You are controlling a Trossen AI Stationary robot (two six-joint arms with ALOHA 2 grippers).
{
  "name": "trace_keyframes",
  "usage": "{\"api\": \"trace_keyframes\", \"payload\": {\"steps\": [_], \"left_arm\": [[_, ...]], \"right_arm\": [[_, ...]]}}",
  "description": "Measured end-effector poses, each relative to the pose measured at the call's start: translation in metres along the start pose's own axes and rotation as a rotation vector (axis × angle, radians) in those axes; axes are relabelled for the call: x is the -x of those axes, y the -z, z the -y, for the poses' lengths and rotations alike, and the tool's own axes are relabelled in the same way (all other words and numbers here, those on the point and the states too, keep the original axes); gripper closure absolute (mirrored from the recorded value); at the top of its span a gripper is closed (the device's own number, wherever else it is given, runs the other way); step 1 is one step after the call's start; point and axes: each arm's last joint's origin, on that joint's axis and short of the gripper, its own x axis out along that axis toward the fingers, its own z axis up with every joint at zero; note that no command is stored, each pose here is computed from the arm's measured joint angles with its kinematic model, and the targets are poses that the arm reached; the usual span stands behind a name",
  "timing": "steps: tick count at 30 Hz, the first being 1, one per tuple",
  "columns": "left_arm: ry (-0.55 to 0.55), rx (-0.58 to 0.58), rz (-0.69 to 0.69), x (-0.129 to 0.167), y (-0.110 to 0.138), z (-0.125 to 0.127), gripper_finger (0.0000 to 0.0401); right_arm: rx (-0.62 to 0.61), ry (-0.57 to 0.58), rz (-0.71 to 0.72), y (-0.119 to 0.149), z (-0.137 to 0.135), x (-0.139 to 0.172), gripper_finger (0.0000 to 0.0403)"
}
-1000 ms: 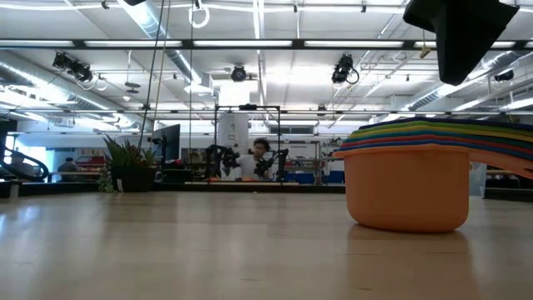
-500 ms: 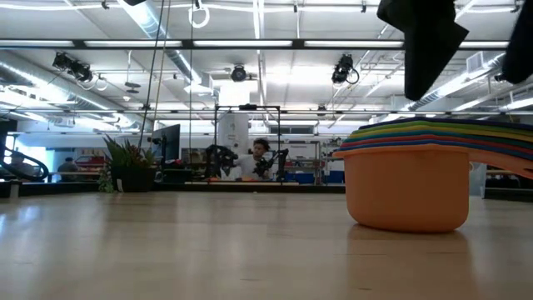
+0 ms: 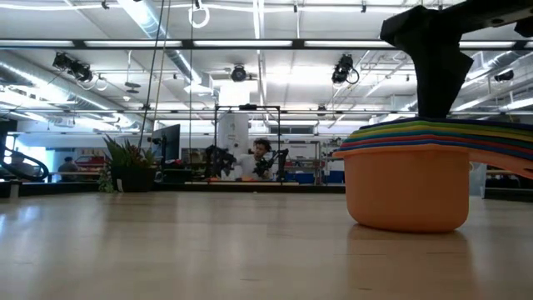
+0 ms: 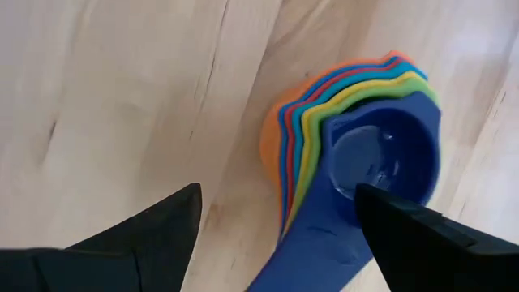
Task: Nest measuring cups in basket
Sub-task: Put the stacked measuring cups into the bin
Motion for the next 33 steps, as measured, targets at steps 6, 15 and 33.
{"api": "trace_keyframes", "payload": {"steps": [6,15,33], "left_arm": [[0.002,0.0,0.003,0.0,0.0,0.0,0.0314],[0.003,0.0,0.004,0.0,0.0,0.0,0.0314],[0.005,0.001,0.008,0.0,-0.001,0.001,0.0314]], "right_arm": [[0.063,0.0,0.005,-0.002,-0.003,-0.005,0.0069],[0.072,0.011,0.005,-0.001,-0.003,-0.006,0.0068],[0.093,0.16,0.041,0.004,-0.025,-0.011,0.0068]]}}
